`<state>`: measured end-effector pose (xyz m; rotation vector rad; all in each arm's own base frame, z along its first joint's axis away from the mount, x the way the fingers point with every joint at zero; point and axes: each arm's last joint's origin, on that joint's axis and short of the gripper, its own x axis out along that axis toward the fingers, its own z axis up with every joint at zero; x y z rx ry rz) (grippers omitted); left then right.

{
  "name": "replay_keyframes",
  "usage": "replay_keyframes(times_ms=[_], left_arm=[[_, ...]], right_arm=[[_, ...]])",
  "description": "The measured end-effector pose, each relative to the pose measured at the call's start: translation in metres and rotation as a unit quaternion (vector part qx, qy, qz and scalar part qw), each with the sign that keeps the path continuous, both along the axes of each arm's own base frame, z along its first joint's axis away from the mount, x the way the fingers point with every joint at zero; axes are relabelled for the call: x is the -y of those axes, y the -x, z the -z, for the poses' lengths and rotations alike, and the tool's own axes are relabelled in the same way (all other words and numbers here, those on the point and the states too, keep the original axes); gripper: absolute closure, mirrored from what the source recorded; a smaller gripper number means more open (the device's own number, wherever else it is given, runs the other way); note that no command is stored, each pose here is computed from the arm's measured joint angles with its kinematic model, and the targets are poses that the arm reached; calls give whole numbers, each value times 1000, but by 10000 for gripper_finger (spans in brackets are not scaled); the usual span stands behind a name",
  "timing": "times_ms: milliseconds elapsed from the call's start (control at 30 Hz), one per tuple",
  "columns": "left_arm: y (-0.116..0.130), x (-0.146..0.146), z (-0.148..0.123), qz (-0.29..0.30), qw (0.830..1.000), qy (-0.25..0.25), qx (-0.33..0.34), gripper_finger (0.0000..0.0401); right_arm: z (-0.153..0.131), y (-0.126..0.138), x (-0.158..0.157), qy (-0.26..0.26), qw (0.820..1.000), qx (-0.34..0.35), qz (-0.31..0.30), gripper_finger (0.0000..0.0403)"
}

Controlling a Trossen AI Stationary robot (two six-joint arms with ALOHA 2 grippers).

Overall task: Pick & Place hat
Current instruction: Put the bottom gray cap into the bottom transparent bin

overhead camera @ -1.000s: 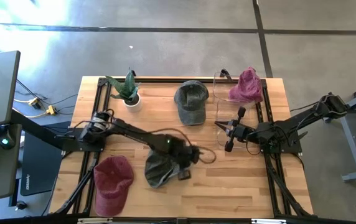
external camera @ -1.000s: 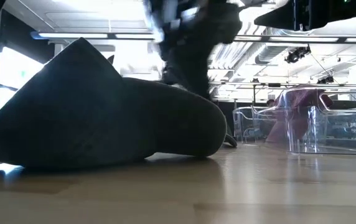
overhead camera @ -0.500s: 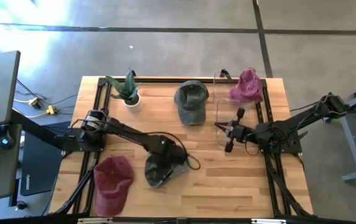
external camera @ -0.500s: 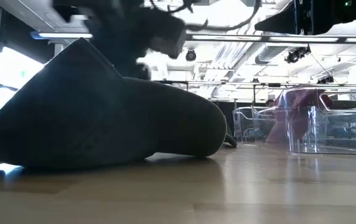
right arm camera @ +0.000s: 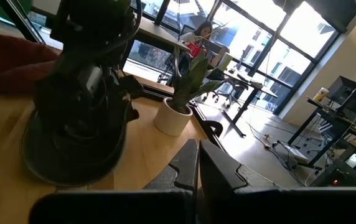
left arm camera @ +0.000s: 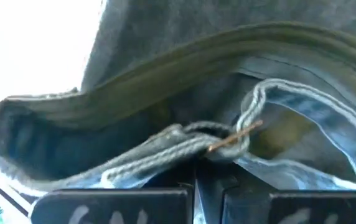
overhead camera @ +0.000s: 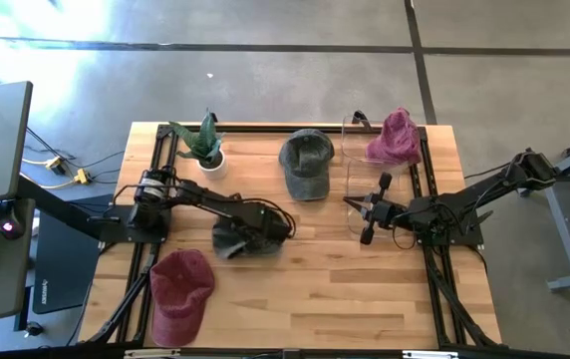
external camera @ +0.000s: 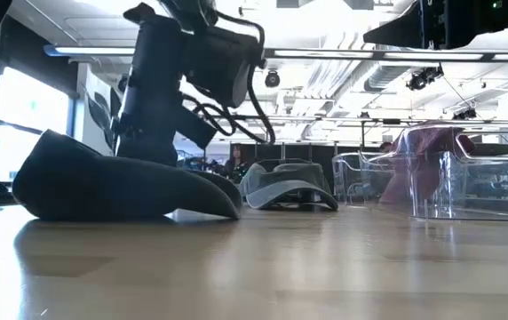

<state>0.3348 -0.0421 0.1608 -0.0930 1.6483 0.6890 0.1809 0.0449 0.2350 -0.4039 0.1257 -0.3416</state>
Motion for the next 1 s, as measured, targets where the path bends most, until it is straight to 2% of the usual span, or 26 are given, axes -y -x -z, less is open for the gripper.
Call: replay_keyframes(times_ms=[133, 267, 400, 533, 600, 667, 733, 767, 833, 900, 967, 1000], left_arm=[[4, 5, -24, 9, 1000, -1, -4, 401], [23, 17, -46, 19, 999, 13, -44, 401], [39, 30, -44, -5, 995, 58, -85, 401], [45, 49, -21, 0, 988, 134, -80, 401], [40, 59, -12, 11, 983, 177, -36, 401], [23, 68, -5, 29, 971, 234, 43, 401], [1, 75, -8, 65, 949, 273, 147, 401], [-12, 78, -15, 86, 932, 285, 208, 401], [-36, 85, -34, 128, 895, 284, 318, 401], [-49, 89, -55, 164, 870, 281, 371, 401], [-55, 91, -74, 189, 860, 274, 387, 401], [-55, 90, -81, 195, 864, 263, 384, 401]], right_arm=[[0, 0, 0, 0, 1000, 0, 0, 392], [0, 0, 0, -1, 1000, 0, 0, 392], [0, 0, 0, -7, 1000, 3, 0, 392], [0, 0, 0, -8, 1000, 3, 0, 392], [0, 0, 0, -8, 1000, 3, 0, 392], [0, 0, 0, -6, 1000, 3, 0, 392], [-1, 0, 0, -3, 1000, 4, 0, 392], [-1, 0, 0, -3, 1000, 7, 0, 392], [-3, 0, 0, -5, 1000, 15, 0, 392], [-3, 0, 0, -6, 1000, 18, 0, 392], [-3, 0, 0, -6, 1000, 17, 0, 392], [-3, 0, 0, -6, 1000, 17, 0, 392]])
